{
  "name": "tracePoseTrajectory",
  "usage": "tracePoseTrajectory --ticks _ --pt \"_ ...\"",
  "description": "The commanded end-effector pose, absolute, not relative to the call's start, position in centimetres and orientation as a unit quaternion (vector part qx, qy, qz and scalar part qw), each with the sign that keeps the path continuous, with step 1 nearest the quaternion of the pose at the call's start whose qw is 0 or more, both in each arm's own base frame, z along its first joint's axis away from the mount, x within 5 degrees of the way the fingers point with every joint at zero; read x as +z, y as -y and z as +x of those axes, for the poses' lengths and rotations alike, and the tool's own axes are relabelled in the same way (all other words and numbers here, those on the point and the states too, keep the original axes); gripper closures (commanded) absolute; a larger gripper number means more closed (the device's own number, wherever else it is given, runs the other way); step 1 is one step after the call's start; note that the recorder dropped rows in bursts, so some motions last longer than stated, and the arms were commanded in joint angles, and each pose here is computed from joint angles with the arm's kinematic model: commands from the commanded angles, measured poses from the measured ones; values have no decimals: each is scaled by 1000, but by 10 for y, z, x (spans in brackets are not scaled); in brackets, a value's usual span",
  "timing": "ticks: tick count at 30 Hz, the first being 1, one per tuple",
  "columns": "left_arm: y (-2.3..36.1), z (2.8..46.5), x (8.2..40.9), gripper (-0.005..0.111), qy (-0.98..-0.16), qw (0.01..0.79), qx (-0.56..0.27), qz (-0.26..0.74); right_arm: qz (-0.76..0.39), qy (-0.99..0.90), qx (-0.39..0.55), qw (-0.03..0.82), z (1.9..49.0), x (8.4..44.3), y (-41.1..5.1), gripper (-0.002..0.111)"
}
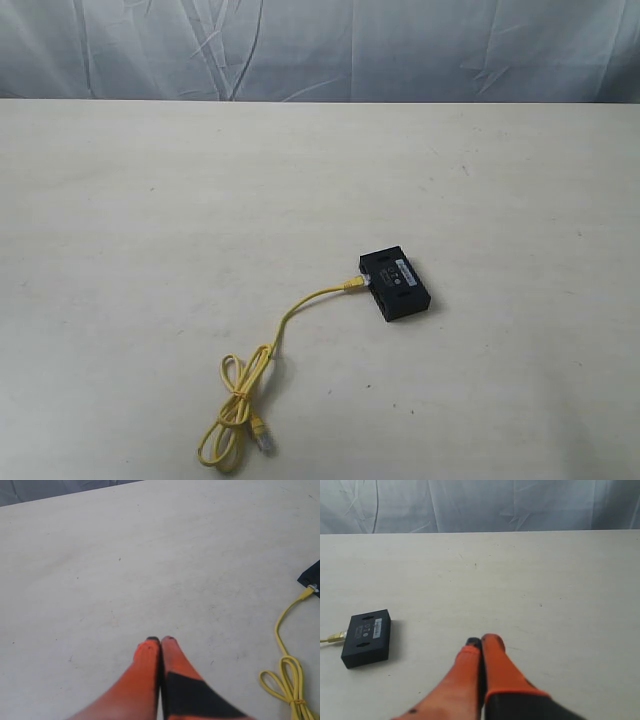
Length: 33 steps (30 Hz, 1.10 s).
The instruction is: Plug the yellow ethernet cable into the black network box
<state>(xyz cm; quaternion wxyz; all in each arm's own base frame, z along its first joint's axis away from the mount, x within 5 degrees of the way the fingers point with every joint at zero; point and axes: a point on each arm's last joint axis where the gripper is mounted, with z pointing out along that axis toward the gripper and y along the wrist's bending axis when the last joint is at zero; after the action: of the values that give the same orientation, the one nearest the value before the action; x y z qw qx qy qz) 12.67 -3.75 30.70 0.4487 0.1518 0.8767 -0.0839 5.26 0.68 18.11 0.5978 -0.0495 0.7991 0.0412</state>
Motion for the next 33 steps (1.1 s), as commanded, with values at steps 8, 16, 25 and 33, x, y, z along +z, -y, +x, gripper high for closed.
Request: tracePoseTrajectory --ticks 8,16,25,33 --pt "37 126 307 107 -876 452 -84 147 8 -797 7 604 53 181 0 109" --pt "37 126 307 107 -876 452 -84 147 7 -797 9 604 53 181 0 109" --pt "37 126 307 107 -876 452 -84 147 9 -797 9 604 53 181 0 109" --pt "17 106 294 107 -854 503 -11 134 9 -797 10 604 53 181 0 109"
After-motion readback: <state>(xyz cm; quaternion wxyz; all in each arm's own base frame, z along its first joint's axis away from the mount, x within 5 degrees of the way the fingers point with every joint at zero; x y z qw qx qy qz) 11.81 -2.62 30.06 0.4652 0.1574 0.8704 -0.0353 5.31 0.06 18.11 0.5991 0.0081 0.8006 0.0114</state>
